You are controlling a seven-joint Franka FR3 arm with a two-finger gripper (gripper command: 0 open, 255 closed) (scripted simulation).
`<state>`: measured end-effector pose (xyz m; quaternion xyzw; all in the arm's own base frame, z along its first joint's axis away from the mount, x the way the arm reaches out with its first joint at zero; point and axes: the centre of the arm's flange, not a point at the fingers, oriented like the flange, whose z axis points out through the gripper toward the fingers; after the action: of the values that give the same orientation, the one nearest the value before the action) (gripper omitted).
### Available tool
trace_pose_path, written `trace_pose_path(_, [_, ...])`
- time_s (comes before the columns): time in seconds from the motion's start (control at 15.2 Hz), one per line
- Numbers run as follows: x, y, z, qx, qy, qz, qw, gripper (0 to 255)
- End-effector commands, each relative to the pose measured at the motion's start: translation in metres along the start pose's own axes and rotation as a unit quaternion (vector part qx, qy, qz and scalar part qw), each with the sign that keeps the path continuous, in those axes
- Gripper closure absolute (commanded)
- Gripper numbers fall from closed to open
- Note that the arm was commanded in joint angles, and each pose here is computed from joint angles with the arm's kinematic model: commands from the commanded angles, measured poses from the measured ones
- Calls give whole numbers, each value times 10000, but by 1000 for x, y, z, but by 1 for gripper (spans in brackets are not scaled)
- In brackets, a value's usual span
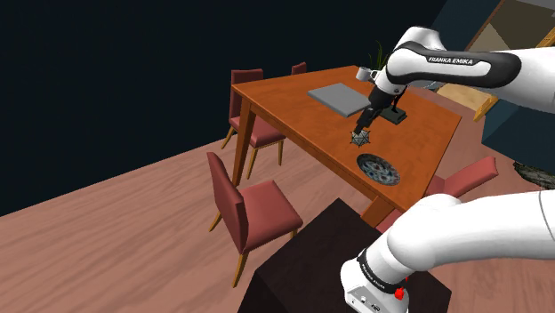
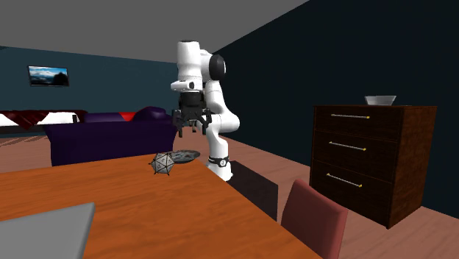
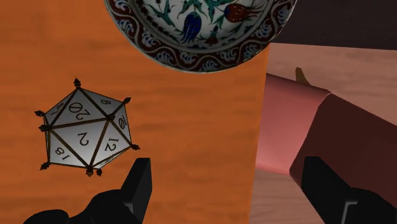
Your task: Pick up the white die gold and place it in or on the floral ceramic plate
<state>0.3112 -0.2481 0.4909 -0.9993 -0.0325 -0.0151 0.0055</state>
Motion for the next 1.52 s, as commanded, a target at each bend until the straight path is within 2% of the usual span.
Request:
trace_pose_path(0.0, [-2, 24, 10, 28, -14, -25, 10000, 0])
trace_pose_path(0.46, [-8, 107, 42, 131, -61, -86, 9999, 0])
trace_pose_path(0.99, [-8, 106, 82, 131, -61, -86, 9999, 0])
trace_pose_path(1.45, [-8, 106, 82, 131, -61, -86, 9999, 0])
